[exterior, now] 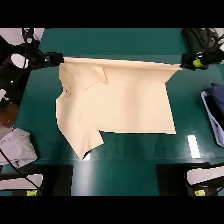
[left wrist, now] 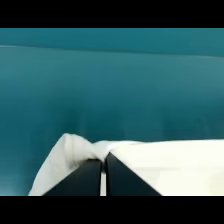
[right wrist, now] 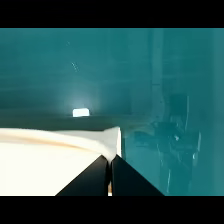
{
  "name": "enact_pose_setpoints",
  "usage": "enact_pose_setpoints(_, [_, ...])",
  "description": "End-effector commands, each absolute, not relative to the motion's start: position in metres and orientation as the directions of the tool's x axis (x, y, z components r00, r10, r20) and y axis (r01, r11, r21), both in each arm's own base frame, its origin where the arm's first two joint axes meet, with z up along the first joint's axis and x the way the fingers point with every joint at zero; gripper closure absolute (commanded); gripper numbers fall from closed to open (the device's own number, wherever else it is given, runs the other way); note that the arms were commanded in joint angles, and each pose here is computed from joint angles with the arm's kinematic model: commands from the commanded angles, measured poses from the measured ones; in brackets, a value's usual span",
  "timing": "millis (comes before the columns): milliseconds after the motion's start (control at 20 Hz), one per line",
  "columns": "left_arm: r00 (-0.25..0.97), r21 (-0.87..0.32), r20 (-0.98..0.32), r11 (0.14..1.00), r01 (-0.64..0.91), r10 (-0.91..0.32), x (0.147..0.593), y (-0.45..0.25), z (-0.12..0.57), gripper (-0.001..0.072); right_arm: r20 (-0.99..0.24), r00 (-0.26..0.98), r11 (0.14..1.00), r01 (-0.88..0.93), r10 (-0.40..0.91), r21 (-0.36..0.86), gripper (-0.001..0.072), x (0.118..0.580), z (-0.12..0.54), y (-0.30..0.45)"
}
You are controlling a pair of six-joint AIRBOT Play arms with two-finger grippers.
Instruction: Fold the shirts.
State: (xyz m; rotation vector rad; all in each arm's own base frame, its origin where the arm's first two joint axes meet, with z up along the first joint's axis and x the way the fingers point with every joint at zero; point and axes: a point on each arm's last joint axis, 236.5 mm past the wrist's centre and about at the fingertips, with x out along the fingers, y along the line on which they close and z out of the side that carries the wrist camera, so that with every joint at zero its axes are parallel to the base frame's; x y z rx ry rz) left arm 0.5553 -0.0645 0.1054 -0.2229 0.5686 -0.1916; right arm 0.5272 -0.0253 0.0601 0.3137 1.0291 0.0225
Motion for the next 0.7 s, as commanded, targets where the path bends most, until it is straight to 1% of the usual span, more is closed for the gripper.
enact_pose_setpoints(0, [0.814,-0.182,-0.533,0.971,0.157,-0.232,0.559,-0.062,0.088,0.0685,-0.864,0.484,0.976,0.085,0.136,0.201,0.0701,0.533,0.036,-0.009])
enact_pose_setpoints(100, [0.727,-0.108,-0.638,0.964,0.243,-0.255,0.539,-0.068,0.064,0.0684,-0.897,0.423,0.984,0.063,0.123,0.165,0.0701,0.519,0.028,-0.003])
enact_pose_setpoints(200, [0.566,-0.082,-0.784,0.946,0.313,-0.255,0.501,-0.068,0.029,0.0685,-0.931,0.343,0.988,0.045,0.122,0.146,0.0701,0.501,0.020,0.004])
enact_pose_setpoints(250, [0.484,-0.075,-0.841,0.938,0.340,-0.242,0.481,-0.065,0.015,0.0685,-0.941,0.314,0.989,0.040,0.122,0.141,0.0701,0.494,0.017,0.007])
enact_pose_setpoints(350, [0.353,-0.051,-0.916,0.928,0.370,-0.191,0.450,-0.053,-0.002,0.0685,-0.955,0.278,0.993,0.026,0.106,0.117,0.0701,0.486,0.014,0.009])
enact_pose_setpoints(500, [0.251,-0.038,-0.959,0.936,0.351,-0.133,0.426,-0.039,-0.015,0.0684,-0.967,0.235,0.994,0.025,0.100,0.109,0.0701,0.475,0.010,0.009])
enact_pose_setpoints(650, [0.234,-0.047,-0.964,0.948,0.314,-0.125,0.422,-0.037,-0.017,0.0684,-0.985,0.141,0.993,0.032,0.104,0.110,0.0698,0.453,-0.010,0.010])
